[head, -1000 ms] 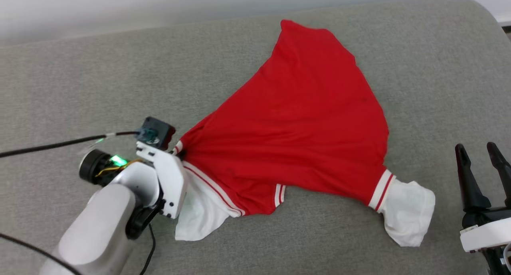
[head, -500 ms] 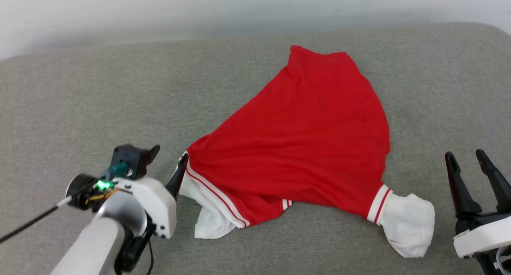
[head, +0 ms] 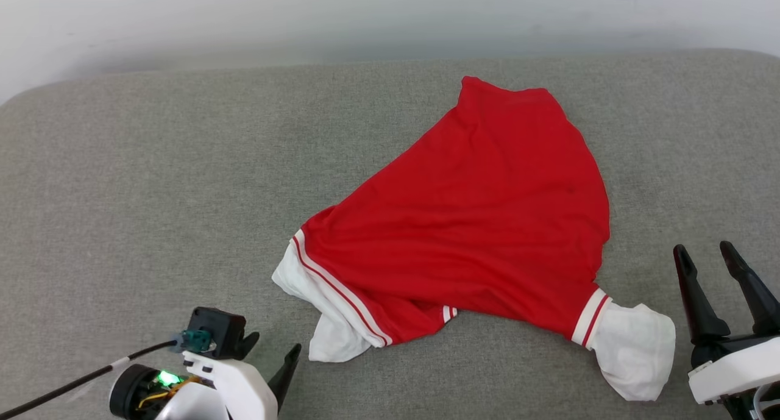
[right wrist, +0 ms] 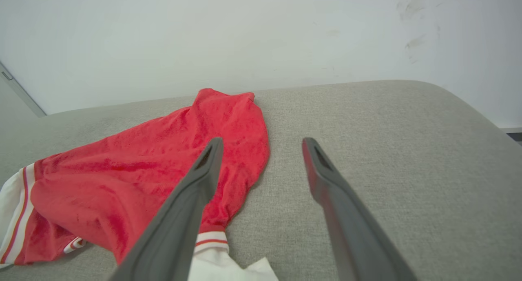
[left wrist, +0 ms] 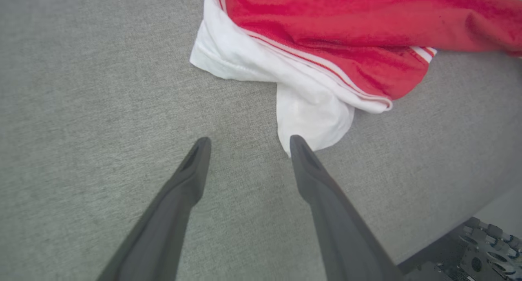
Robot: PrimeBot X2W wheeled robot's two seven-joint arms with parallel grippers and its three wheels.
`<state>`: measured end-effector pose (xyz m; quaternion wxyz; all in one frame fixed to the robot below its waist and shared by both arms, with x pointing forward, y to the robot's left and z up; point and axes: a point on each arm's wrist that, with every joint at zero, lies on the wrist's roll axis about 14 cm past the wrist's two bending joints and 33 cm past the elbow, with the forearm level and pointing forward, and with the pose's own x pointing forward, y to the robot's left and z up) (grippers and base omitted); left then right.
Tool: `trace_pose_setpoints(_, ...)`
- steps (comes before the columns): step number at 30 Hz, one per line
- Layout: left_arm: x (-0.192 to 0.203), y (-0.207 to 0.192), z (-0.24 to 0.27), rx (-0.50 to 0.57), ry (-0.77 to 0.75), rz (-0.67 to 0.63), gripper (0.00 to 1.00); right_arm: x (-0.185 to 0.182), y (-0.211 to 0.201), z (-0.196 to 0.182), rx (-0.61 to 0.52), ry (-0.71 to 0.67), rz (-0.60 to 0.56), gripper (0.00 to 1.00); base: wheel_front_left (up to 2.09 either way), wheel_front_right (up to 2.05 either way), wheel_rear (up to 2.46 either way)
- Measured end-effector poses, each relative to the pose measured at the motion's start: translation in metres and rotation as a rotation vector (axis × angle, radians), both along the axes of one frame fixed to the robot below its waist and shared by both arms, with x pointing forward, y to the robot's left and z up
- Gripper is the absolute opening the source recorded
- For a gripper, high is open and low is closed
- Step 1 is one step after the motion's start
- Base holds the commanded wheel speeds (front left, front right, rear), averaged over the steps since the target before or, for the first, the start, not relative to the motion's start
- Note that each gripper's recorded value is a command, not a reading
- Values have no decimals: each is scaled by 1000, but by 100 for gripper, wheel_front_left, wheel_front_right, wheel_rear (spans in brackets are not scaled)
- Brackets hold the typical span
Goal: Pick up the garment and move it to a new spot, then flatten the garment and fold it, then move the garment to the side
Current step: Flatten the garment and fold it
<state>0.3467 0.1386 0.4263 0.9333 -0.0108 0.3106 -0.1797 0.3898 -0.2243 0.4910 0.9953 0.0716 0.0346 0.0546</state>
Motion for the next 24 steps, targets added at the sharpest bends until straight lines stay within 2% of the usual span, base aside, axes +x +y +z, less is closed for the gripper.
trace_pose_setpoints(11, 0, -27, -24, -9, 89, -80, 100, -1, -9, -14, -1, 40, -29, 100, 0, 0, 0)
trace_pose_setpoints(17, 4, -26, -46, 47, 138, -102, 100, 0, -12, -20, 4, 48, -45, 100, 0, 0, 0)
trace_pose_setpoints(21, 5, -30, -57, 48, 165, -129, 100, 2, -16, -26, 2, 60, -58, 100, 0, 0, 0)
trace_pose_setpoints(22, 4, -32, -60, 49, 174, -142, 43, 2, -17, -27, 2, 64, -59, 100, 0, 0, 0)
trace_pose_setpoints(23, 3, -33, -62, 52, 180, -159, 0, 3, -17, -29, 0, 68, -60, 100, 0, 0, 0)
trace_pose_setpoints(24, 3, -35, -62, 51, 184, -173, 0, 2, -17, -30, -4, 72, -61, 100, 0, 0, 0)
